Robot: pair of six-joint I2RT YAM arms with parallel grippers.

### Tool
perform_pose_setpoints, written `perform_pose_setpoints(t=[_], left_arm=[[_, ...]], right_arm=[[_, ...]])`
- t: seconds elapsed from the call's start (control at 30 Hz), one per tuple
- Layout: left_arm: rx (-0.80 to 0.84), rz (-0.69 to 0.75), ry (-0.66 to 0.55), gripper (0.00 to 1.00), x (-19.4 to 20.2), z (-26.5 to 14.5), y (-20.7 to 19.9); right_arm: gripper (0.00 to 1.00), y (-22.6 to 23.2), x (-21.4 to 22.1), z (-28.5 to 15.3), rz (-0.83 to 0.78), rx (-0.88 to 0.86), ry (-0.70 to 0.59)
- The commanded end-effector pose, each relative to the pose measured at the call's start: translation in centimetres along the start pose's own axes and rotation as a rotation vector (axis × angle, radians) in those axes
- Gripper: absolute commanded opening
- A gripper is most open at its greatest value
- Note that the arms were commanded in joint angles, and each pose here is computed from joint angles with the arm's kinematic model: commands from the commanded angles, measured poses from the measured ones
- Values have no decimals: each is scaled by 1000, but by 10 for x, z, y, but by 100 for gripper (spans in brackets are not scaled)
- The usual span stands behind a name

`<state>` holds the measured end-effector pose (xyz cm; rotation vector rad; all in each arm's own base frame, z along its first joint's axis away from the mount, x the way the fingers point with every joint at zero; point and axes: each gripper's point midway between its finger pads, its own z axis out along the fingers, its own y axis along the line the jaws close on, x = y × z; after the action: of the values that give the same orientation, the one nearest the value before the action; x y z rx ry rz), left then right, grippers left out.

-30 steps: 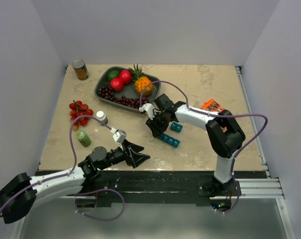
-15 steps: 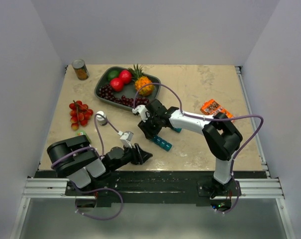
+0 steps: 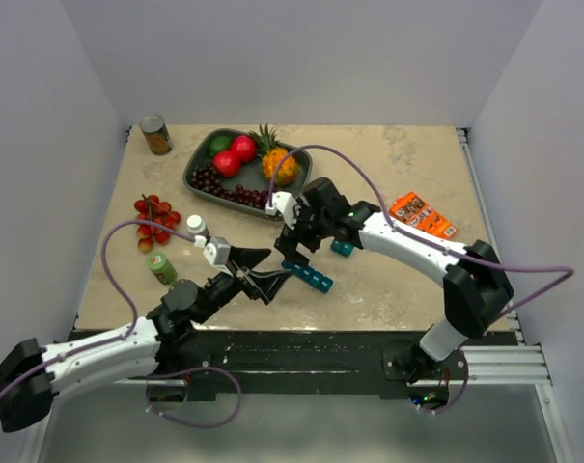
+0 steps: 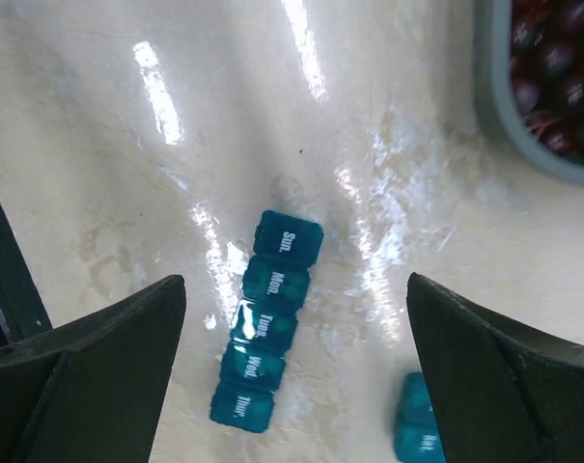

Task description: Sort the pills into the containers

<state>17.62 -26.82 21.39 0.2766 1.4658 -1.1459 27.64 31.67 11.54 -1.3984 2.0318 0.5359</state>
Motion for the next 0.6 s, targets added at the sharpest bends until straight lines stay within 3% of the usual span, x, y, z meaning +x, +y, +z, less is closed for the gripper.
perform_pose_setpoints(t=[0.0, 0.23, 0.43, 0.57], left_arm=[[-266, 265, 56, 100, -27, -21, 43], [-355, 528, 191, 100, -71, -36, 45], [-330, 749, 266, 100, -90, -40, 42], [-328, 796, 264, 100, -79, -45, 52]], right_arm=[[99, 2, 7, -35, -191, -86, -89], [99, 19, 44, -62, -393, -187, -188], [99, 19, 80, -53, -350, -136, -125], [99, 16, 91, -50, -325, -98, -107]])
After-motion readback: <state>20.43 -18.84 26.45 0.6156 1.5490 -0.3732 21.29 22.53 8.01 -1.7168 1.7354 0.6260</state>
